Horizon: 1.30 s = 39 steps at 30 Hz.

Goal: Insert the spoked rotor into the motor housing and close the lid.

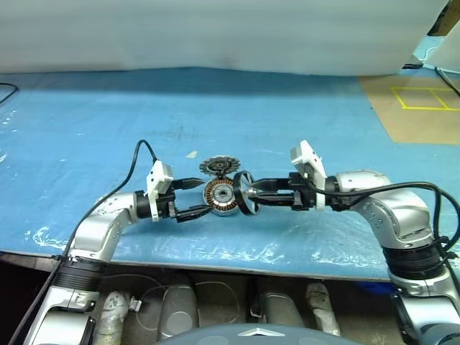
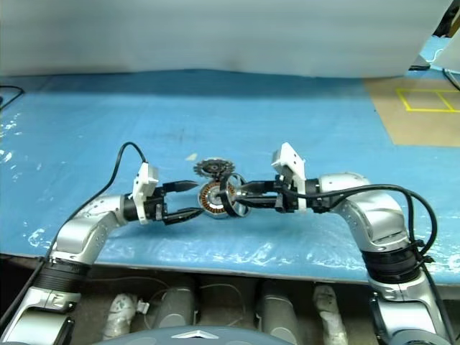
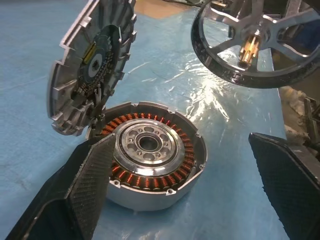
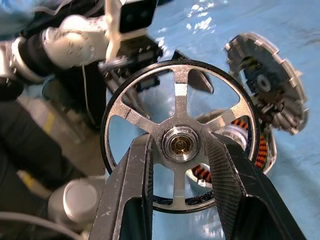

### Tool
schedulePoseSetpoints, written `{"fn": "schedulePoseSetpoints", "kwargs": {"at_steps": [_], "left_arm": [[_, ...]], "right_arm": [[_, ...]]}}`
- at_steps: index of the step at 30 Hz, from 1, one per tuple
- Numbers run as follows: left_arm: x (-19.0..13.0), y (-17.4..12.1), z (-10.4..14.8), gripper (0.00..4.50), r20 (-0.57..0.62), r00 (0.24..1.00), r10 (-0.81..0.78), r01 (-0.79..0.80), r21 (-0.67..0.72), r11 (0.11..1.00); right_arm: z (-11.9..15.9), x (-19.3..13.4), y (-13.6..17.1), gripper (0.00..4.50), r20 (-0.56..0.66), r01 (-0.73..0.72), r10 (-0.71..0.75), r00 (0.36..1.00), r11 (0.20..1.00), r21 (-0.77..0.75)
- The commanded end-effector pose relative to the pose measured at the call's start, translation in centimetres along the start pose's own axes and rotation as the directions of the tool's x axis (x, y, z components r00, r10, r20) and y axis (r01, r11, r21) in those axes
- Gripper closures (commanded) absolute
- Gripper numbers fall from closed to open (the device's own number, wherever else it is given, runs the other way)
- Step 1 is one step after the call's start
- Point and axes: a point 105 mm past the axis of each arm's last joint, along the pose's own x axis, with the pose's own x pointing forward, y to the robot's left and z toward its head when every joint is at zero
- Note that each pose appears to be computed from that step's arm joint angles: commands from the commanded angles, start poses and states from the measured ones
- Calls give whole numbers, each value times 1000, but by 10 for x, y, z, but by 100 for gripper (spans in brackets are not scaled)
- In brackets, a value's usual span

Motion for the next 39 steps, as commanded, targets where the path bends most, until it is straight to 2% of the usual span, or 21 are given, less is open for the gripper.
{"fn": "schedulePoseSetpoints", "kwargs": {"at_steps": [1,7,19,26,39], "left_arm": [[-3,0,9,0,5,1000,-16,16,29,999],[-6,-6,1,0,-29,999,-29,29,1,1000],[-7,-12,-4,0,-37,999,-41,40,-19,999],[-3,-14,-4,0,-38,998,-52,51,-25,998],[-1,-16,0,0,-37,998,-53,52,-18,998]], "right_arm": [[3,10,-5,329,25,16,-16,1000,1000,9],[-11,20,-14,329,-30,19,-19,999,1000,13],[-5,40,-27,329,-25,3,-4,1000,1000,-5],[-22,40,-29,329,-102,-5,1,995,999,-36],[2,39,-27,329,-90,-24,10,996,988,-154]]}}
